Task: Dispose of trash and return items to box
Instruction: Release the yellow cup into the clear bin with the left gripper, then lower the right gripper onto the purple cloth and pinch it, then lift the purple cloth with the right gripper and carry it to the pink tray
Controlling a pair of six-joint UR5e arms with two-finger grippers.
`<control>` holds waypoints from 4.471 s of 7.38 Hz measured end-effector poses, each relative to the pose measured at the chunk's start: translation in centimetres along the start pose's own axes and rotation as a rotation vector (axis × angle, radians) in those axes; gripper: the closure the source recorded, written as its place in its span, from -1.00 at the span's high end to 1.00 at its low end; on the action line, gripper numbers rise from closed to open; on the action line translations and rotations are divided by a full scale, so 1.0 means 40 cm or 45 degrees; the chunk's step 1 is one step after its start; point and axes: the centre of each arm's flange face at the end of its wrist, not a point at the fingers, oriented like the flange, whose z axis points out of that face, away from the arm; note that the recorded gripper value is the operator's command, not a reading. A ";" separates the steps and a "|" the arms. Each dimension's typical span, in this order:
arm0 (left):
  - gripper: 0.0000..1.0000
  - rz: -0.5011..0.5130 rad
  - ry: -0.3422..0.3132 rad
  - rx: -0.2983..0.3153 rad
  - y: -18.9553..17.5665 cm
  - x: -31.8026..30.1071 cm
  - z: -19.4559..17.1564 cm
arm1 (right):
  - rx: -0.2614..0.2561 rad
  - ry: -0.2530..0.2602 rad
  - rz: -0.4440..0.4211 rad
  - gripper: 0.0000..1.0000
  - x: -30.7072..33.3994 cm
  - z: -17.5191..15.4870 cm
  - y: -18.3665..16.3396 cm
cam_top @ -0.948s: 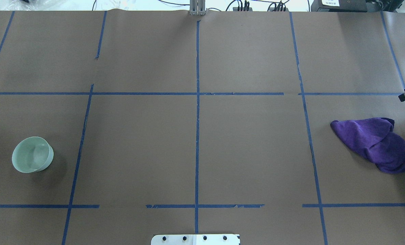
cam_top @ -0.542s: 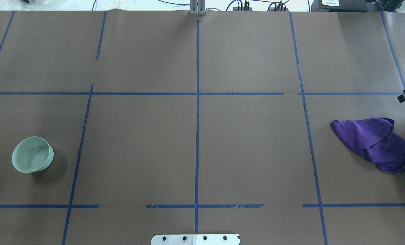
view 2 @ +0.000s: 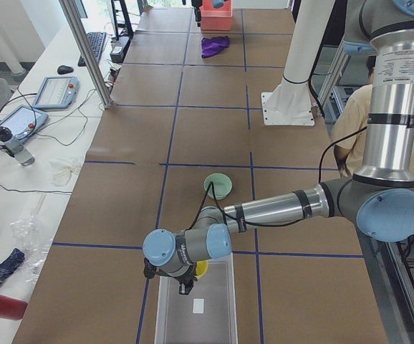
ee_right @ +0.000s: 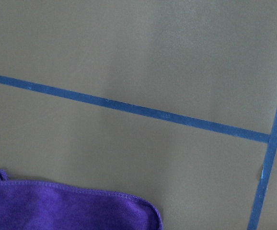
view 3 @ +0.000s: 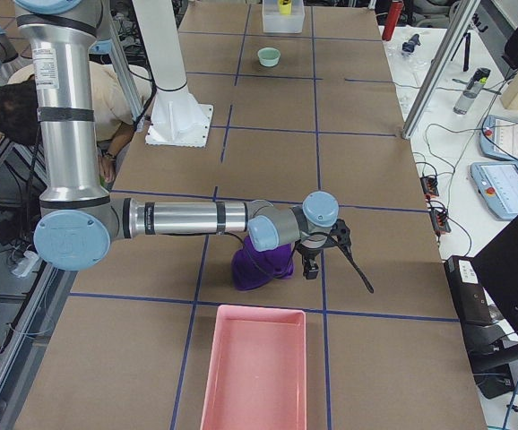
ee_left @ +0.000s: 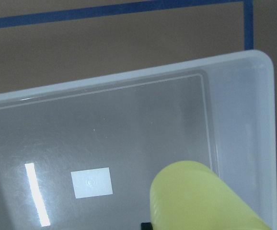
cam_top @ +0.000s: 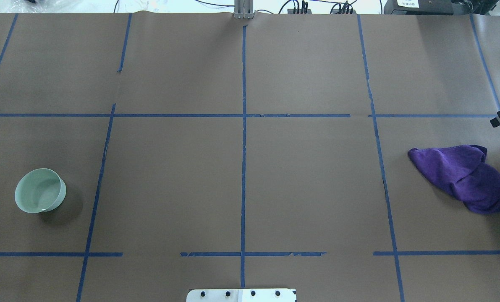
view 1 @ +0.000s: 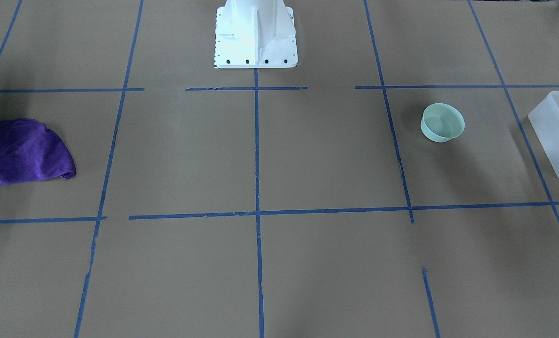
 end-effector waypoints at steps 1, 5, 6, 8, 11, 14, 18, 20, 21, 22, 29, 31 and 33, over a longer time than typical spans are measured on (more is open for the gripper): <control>-0.90 0.001 0.010 -0.008 0.002 -0.006 0.024 | -0.001 0.000 0.000 1.00 0.000 0.001 0.000; 1.00 -0.003 0.022 -0.022 0.013 -0.021 0.055 | 0.000 -0.007 0.030 1.00 -0.009 0.001 -0.001; 1.00 -0.002 0.020 -0.018 0.013 -0.022 0.055 | -0.004 -0.022 0.041 1.00 -0.018 0.002 -0.002; 1.00 0.026 0.011 0.010 -0.001 0.008 0.022 | -0.020 -0.050 0.038 1.00 -0.036 0.013 -0.002; 1.00 0.160 -0.034 0.161 -0.037 0.192 -0.182 | -0.021 -0.066 0.031 1.00 -0.098 0.065 -0.002; 1.00 0.120 -0.055 0.343 -0.017 0.405 -0.357 | 0.035 -0.112 0.067 1.00 -0.253 0.123 0.042; 1.00 0.285 -0.038 0.376 -0.050 0.574 -0.331 | 0.001 -0.028 0.230 1.00 -0.403 0.170 0.251; 1.00 0.309 -0.028 0.405 -0.057 0.605 -0.328 | -0.004 0.028 0.235 -0.84 -0.413 0.206 0.280; 1.00 0.325 -0.027 0.414 -0.060 0.617 -0.323 | 0.012 0.062 0.229 -1.00 -0.413 0.220 0.282; 1.00 0.332 -0.026 0.418 -0.062 0.625 -0.320 | 0.023 0.085 0.229 -1.00 -0.408 0.229 0.282; 1.00 0.223 -0.006 0.365 -0.070 0.655 -0.248 | 0.140 -0.135 0.353 -1.00 -0.252 -0.073 0.260; 1.00 0.178 -0.026 0.348 -0.074 0.659 -0.222 | 0.206 -0.067 0.275 -1.00 -0.074 -0.203 0.288; 1.00 0.147 -0.014 0.329 -0.076 0.690 -0.202 | 0.165 0.138 0.114 -1.00 0.139 -0.373 0.287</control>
